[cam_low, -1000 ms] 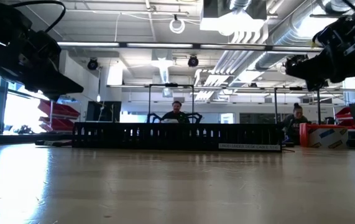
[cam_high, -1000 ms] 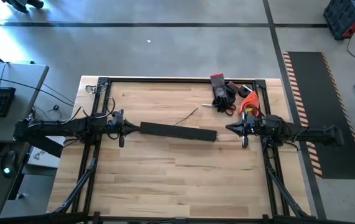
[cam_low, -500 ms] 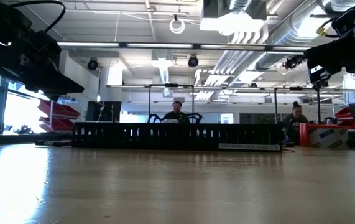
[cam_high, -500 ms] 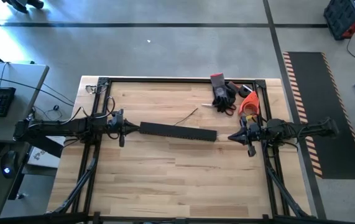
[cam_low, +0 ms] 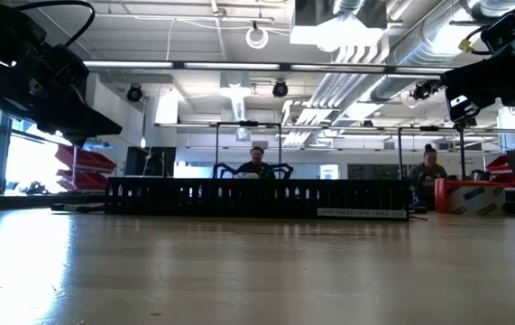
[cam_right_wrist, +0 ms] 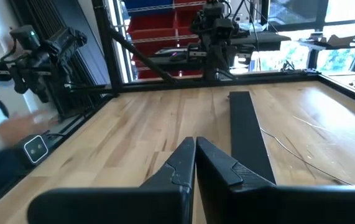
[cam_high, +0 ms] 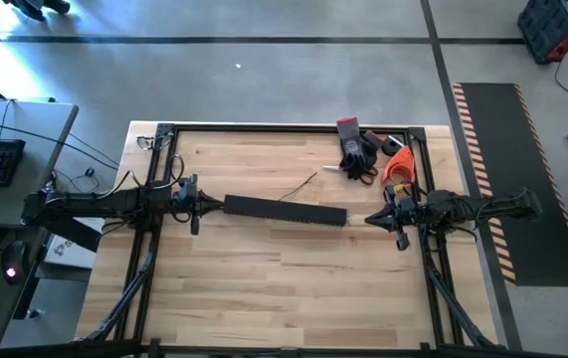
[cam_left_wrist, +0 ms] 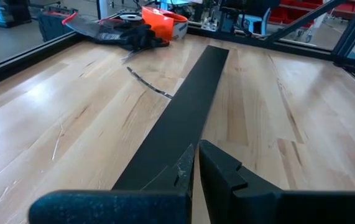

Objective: Ziptie cables
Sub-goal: Return to Home Position

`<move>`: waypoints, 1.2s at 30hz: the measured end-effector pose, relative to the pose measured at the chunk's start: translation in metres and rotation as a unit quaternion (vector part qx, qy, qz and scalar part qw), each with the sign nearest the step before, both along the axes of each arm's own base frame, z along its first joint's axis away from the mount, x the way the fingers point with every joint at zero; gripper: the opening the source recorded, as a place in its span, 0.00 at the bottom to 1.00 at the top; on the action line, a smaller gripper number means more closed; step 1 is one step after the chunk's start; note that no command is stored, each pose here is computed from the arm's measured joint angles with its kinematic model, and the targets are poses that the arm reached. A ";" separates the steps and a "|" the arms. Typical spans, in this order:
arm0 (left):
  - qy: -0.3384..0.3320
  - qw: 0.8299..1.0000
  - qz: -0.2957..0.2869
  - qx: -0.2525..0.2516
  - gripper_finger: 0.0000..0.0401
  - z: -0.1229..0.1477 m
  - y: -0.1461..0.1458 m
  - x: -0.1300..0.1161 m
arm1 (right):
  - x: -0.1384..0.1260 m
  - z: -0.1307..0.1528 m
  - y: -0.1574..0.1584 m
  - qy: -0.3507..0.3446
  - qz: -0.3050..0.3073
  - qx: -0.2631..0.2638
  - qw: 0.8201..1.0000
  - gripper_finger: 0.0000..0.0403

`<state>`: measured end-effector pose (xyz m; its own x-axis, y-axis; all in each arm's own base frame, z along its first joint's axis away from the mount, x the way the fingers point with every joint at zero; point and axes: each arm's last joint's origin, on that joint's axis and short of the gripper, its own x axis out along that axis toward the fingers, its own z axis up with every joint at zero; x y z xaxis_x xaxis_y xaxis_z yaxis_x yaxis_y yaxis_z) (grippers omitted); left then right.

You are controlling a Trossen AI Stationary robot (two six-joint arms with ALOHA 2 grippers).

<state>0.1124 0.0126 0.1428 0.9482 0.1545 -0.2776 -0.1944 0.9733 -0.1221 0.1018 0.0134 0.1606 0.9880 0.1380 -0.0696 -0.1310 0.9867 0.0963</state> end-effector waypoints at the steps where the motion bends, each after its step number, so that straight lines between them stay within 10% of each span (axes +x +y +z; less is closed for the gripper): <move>1: 0.000 1.000 0.000 0.000 0.00 0.000 0.000 0.000 | 0.000 0.000 0.000 0.000 0.000 0.000 1.000 0.00; 20: -0.146 0.981 -0.102 0.082 0.00 0.027 -0.015 -0.015 | 0.000 0.000 0.000 0.000 0.000 0.000 1.000 0.00; 36: -0.140 0.977 -0.119 0.112 0.00 0.025 -0.017 -0.015 | 0.000 -0.001 0.000 0.004 -0.001 -0.001 1.000 0.00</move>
